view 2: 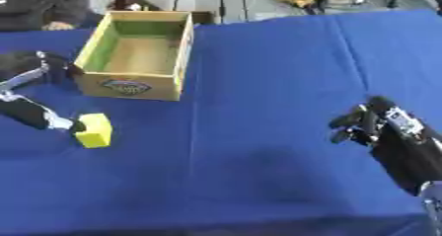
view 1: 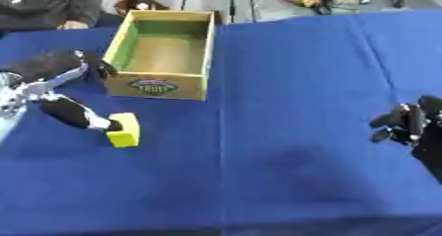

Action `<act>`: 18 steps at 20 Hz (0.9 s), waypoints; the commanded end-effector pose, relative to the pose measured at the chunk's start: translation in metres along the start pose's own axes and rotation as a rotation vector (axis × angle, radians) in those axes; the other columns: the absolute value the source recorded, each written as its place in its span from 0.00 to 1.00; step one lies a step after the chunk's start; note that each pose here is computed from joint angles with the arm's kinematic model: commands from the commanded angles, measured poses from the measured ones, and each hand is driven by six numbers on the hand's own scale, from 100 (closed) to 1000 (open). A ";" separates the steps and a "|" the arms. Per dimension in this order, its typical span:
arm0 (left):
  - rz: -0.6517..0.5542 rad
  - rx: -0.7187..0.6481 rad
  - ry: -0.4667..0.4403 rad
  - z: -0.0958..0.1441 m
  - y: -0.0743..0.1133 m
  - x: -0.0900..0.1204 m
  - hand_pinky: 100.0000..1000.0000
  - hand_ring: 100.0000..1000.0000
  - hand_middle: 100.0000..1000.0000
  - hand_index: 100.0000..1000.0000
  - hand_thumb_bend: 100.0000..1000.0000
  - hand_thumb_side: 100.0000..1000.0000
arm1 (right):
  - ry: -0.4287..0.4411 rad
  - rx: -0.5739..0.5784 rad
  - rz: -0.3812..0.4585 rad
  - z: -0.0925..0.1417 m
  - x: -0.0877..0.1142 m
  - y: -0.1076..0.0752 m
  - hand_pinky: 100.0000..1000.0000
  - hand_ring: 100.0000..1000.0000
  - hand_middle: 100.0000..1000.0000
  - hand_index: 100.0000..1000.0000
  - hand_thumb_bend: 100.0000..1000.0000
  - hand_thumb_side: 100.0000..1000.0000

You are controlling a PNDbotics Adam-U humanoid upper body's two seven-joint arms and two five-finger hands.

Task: Pick up objects on the table and place them in the box.

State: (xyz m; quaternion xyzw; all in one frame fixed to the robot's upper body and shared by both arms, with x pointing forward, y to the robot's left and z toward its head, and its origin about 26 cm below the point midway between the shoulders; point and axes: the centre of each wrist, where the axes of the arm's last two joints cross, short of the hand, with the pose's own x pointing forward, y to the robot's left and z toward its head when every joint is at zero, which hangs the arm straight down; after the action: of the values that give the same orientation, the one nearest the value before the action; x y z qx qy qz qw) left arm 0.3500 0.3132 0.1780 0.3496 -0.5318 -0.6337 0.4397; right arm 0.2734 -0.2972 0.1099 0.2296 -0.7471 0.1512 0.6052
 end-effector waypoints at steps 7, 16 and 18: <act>-0.023 -0.051 0.010 -0.016 -0.007 -0.003 0.56 0.58 0.63 0.83 0.73 0.52 | -0.001 0.016 0.021 -0.001 0.005 -0.001 0.53 0.62 0.43 0.32 0.00 0.55; -0.032 -0.127 0.020 -0.034 -0.031 -0.006 0.56 0.58 0.63 0.82 0.74 0.53 | -0.003 0.021 0.020 -0.002 0.006 -0.001 0.53 0.62 0.43 0.32 0.00 0.55; -0.027 -0.142 0.015 -0.036 -0.035 -0.006 0.55 0.57 0.62 0.82 0.73 0.53 | -0.004 0.022 0.020 -0.002 0.006 -0.001 0.53 0.62 0.43 0.32 0.00 0.55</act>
State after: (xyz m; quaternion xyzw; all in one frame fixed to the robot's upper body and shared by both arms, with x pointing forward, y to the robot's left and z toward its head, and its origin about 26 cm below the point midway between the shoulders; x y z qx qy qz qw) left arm 0.3757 0.3053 0.1275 0.3195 -0.4777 -0.6709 0.4686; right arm 0.2737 -0.2957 0.1096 0.2333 -0.7457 0.1549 0.6046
